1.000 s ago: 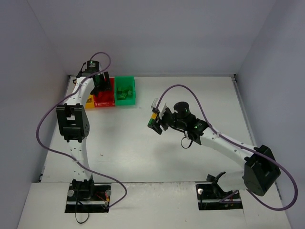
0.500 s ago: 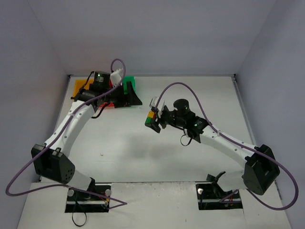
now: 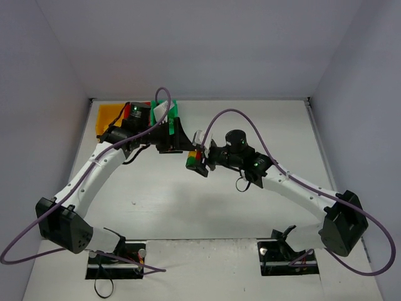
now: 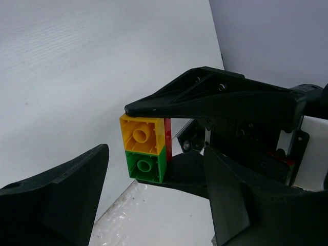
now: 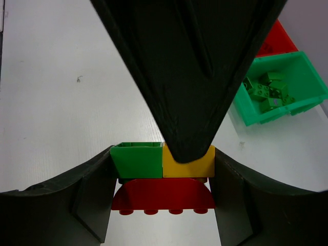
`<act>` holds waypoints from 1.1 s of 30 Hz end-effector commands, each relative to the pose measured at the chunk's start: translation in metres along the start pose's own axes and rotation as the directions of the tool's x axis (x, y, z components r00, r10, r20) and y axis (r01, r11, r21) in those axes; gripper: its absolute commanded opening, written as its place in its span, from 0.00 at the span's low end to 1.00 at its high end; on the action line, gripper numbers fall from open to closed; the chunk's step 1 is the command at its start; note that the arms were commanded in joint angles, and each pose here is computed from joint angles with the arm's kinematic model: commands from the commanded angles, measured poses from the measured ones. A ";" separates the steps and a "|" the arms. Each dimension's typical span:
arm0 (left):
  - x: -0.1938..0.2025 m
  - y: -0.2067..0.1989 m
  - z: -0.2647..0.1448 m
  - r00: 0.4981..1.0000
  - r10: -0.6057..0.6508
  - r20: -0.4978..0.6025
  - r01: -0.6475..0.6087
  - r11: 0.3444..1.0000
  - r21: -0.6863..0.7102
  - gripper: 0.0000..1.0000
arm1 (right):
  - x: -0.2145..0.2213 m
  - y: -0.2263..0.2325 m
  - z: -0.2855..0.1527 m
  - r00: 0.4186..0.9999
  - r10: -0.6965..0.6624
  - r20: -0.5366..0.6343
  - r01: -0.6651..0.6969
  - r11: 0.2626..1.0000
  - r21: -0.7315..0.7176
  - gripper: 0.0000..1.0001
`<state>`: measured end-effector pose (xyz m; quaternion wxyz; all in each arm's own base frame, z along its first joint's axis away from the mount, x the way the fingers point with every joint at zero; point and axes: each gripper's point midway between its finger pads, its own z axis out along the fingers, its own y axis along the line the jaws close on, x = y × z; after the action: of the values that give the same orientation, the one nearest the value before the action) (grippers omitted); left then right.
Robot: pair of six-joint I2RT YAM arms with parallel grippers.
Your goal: Sort the legos into containers by color
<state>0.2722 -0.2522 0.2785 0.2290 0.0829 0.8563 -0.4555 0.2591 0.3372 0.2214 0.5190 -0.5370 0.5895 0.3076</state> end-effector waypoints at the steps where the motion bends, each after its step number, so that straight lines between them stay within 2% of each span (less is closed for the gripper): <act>1: -0.008 -0.021 -0.001 0.998 0.053 0.028 -0.055 0.996 0.069 0.67 | -0.066 -0.004 -0.012 0.982 -0.105 0.159 0.103 0.995 0.016 0.04; 10: -0.008 -0.025 0.006 0.997 0.070 0.016 -0.071 0.993 0.093 0.62 | -0.076 0.004 -0.013 0.977 -0.112 0.183 0.114 0.993 -0.001 0.05; 17: -0.013 -0.024 0.009 0.997 0.072 0.034 -0.074 0.993 0.090 0.54 | -0.078 0.005 -0.013 0.976 -0.114 0.187 0.116 0.993 -0.004 0.06; 29: -0.014 -0.022 0.016 0.998 0.060 0.033 -0.063 0.991 0.114 0.37 | -0.080 0.006 -0.014 0.975 -0.116 0.192 0.117 0.993 0.004 0.07; 30: -0.013 -0.022 0.016 0.998 0.058 0.030 -0.061 0.992 0.115 0.35 | -0.080 0.006 -0.014 0.974 -0.115 0.193 0.116 0.993 0.005 0.07; 31: -0.012 -0.023 0.016 0.998 0.058 0.027 -0.061 0.991 0.121 0.28 | -0.080 0.006 -0.014 0.974 -0.115 0.193 0.116 0.993 0.006 0.07; 33: -0.012 -0.024 0.016 0.998 0.060 0.026 -0.063 0.990 0.129 0.24 | -0.079 0.006 -0.014 0.975 -0.114 0.189 0.115 0.993 0.007 0.07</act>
<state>0.2738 -0.2690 0.2700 0.2124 0.0976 0.8481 -0.4755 0.2491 0.3396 0.2383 0.5286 -0.5407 0.5756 0.3113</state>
